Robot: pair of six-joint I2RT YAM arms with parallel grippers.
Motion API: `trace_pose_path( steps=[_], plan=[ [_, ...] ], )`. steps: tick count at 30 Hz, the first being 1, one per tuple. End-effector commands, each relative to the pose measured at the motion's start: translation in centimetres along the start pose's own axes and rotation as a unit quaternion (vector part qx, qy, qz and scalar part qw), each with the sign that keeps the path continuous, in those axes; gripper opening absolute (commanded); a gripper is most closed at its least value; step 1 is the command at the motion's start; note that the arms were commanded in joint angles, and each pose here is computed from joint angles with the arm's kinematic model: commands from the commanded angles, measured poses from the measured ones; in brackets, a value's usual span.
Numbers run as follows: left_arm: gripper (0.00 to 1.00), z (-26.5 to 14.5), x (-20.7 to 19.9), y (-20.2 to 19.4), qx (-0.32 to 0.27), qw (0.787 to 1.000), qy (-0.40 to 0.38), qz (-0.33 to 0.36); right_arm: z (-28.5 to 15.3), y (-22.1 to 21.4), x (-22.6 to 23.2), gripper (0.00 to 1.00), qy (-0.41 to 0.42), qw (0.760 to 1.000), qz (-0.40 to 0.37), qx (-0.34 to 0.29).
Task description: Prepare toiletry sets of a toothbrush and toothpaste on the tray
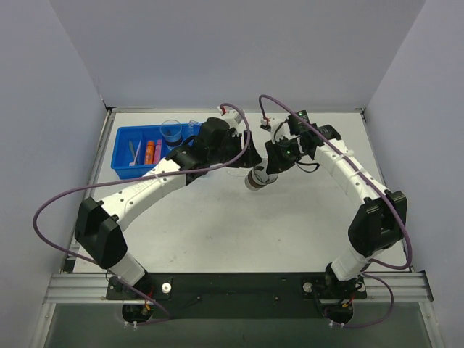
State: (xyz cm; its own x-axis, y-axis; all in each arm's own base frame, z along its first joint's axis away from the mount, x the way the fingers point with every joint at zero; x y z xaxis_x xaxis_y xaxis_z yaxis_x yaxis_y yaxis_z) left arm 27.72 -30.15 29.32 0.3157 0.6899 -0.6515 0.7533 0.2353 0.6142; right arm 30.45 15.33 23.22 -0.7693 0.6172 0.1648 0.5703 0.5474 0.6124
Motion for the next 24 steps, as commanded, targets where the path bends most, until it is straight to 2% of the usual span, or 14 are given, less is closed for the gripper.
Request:
trace_pose_path(
  steps=[1,6,17,20,21,23,24],
  plan=[
    [0.69,-0.2,-1.6,1.1,0.012,0.999,-0.031,0.02,-1.9,0.7,0.9,0.0,-0.002,0.999,-0.037,-0.025],
    [0.67,0.9,-0.8,0.4,0.05,0.998,0.0,0.033,-1.9,1.1,1.2,0.0,-0.002,0.999,-0.048,-0.023],
    [0.51,2.5,-0.1,-0.7,0.092,0.994,0.044,0.047,-1.4,1.8,1.6,0.0,-0.01,0.999,-0.042,-0.019],
    [0.38,2.6,0.0,-0.8,0.094,0.993,0.045,0.047,-1.5,2.2,1.3,0.0,-0.022,0.999,-0.036,-0.02],
    [0.27,2.6,0.0,-0.8,0.095,0.993,0.044,0.047,-1.4,2.3,1.3,0.0,-0.025,0.999,-0.033,-0.019],
    [0.17,2.6,-0.2,-0.8,0.096,0.993,0.039,0.049,-1.5,2.5,0.9,0.0,-0.043,0.999,-0.021,-0.017],
    [0.08,2.6,-0.1,-0.8,0.097,0.993,0.038,0.05,-1.5,2.5,0.9,0.0,-0.049,0.999,-0.016,-0.016]
  ],
)
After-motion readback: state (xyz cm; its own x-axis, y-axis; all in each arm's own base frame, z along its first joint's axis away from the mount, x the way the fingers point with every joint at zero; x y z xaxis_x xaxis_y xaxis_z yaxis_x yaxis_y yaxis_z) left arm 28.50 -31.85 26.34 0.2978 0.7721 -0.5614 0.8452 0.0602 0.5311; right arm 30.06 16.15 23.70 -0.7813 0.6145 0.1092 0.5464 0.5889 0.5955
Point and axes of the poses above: each gripper's point midway between its finger pads, its own z axis out along the fingers, its own x axis along the line the jaws close on, y = z × x, the point moved 8 cm from there along -z, back along the fingers, and after that the axes turned 9 degrees about -z, right-handed, at the moved point
